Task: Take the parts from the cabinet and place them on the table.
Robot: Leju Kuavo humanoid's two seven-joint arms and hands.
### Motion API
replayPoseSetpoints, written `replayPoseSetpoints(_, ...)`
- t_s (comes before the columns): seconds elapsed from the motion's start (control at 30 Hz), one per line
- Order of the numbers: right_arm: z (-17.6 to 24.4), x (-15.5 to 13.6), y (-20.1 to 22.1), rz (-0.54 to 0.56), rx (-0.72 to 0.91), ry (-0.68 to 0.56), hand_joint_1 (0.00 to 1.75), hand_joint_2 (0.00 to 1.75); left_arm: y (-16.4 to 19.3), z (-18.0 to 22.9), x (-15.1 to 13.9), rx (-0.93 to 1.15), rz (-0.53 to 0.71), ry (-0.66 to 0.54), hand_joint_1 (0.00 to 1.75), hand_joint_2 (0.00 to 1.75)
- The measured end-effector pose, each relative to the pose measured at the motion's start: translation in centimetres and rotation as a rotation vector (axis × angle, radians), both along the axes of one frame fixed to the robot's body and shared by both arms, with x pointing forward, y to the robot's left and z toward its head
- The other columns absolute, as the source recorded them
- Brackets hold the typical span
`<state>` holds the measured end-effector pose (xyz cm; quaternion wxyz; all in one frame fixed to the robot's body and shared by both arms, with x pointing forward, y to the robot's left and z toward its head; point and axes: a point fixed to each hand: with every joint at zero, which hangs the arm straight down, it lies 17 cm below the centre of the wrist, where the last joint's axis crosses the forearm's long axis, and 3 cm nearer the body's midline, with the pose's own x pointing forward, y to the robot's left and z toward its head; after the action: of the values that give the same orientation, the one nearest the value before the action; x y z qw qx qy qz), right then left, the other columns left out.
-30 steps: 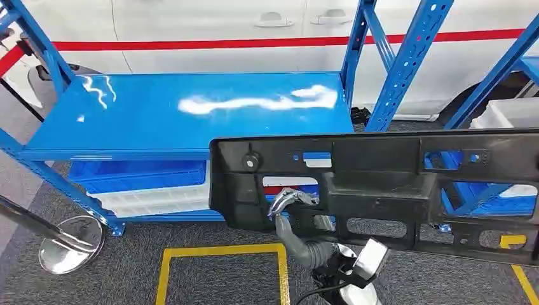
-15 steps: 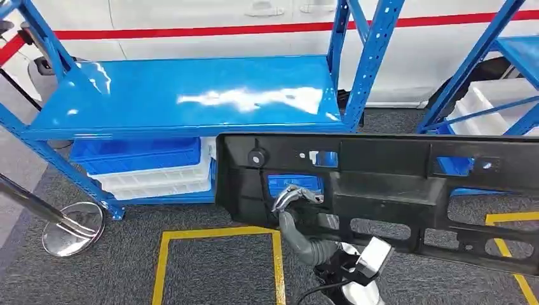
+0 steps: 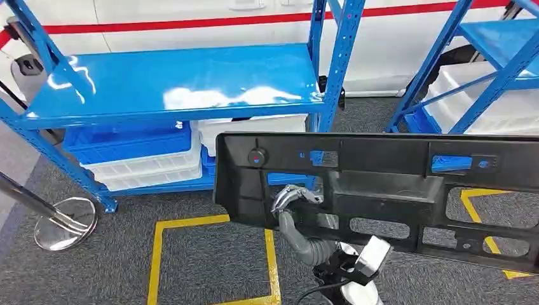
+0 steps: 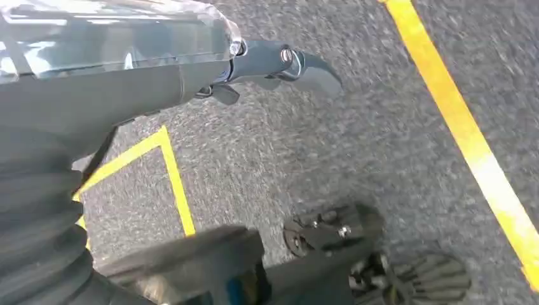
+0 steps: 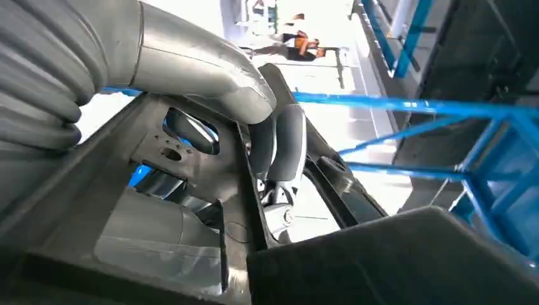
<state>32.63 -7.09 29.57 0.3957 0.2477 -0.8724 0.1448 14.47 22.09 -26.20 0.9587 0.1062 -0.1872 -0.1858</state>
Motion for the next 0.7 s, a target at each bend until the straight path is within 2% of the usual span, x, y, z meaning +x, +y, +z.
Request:
replayPoseSetpoints(0.27,-0.19,-0.07,-0.03,-0.002,-0.009,-0.004,1.75,1.75,0.00,-0.20,-0.89,-0.002,0.000,0.009,0.00,1.75)
replayPoseSetpoints(0.7,-0.46,-0.12,-0.11,-0.009,-0.018,-0.002,1.75,1.75,-0.14,-0.04,-0.31,-0.004,-0.004,-0.003,0.00,1.75)
